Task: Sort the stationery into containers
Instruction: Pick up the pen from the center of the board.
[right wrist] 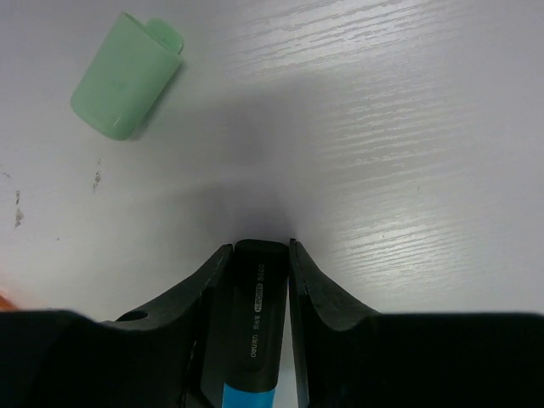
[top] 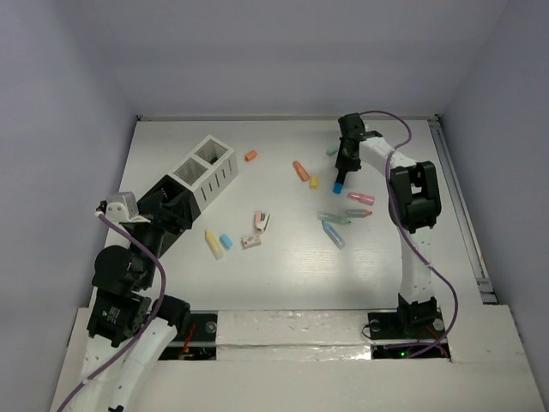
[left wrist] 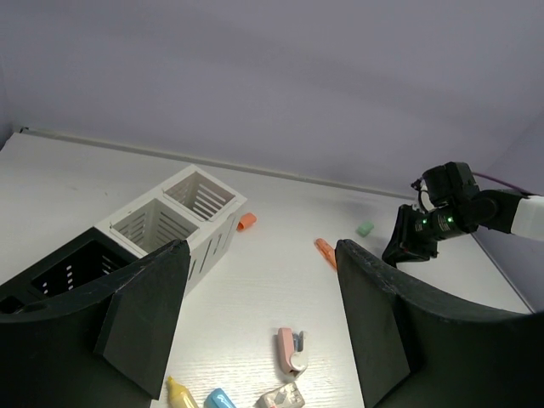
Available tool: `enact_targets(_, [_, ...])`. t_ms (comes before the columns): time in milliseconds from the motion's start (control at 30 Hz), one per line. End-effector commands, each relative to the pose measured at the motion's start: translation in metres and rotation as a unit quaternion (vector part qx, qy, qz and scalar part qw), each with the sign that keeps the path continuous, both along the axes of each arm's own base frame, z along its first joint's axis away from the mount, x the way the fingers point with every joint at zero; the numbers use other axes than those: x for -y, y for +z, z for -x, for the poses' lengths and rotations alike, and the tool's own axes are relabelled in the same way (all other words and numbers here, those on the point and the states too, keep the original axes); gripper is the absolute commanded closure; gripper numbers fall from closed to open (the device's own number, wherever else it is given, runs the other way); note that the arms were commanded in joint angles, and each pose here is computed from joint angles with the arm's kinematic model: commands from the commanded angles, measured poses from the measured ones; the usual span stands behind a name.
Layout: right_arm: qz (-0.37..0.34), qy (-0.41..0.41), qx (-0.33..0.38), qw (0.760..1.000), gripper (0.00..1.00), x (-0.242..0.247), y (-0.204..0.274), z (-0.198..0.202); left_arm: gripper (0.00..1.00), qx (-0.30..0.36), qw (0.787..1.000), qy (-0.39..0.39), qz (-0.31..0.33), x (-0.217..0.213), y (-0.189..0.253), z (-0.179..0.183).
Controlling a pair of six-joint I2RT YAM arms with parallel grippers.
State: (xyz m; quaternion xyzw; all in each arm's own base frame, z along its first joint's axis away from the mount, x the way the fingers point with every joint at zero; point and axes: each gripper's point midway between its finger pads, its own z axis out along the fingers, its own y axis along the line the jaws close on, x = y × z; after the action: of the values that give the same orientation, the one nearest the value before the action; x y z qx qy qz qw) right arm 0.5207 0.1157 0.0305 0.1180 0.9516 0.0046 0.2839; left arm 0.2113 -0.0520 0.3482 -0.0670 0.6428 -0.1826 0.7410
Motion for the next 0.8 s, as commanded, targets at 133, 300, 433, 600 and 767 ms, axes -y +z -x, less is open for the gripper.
enact_targets(133, [-0.057, -0.005, 0.024, 0.998, 0.91, -0.02, 0.007, 0.007, 0.34, 0.027, 1.0, 0.0, 0.004, -0.002, 0.016, 0.004])
enact_targets(300, [-0.103, 0.012, 0.16, 0.982, 0.91, -0.035, 0.089, -0.011, 0.34, 0.024, 1.0, -0.001, 0.004, -0.001, 0.015, 0.003])
enact_targets(433, [-0.119, 0.047, 0.213, 0.969, 0.91, -0.057, 0.133, -0.007, 0.34, 0.023, 1.0, -0.002, 0.003, 0.0, 0.014, 0.002])
enact_targets(600, [-0.145, 0.105, 0.284, 0.942, 0.92, -0.11, 0.194, -0.004, 0.34, 0.02, 1.0, -0.003, 0.001, 0.001, 0.013, 0.0])
enact_targets(767, [-0.191, 0.164, 0.39, 0.886, 0.93, -0.195, 0.269, -0.003, 0.34, 0.017, 1.0, -0.004, -0.001, 0.002, 0.011, -0.001])
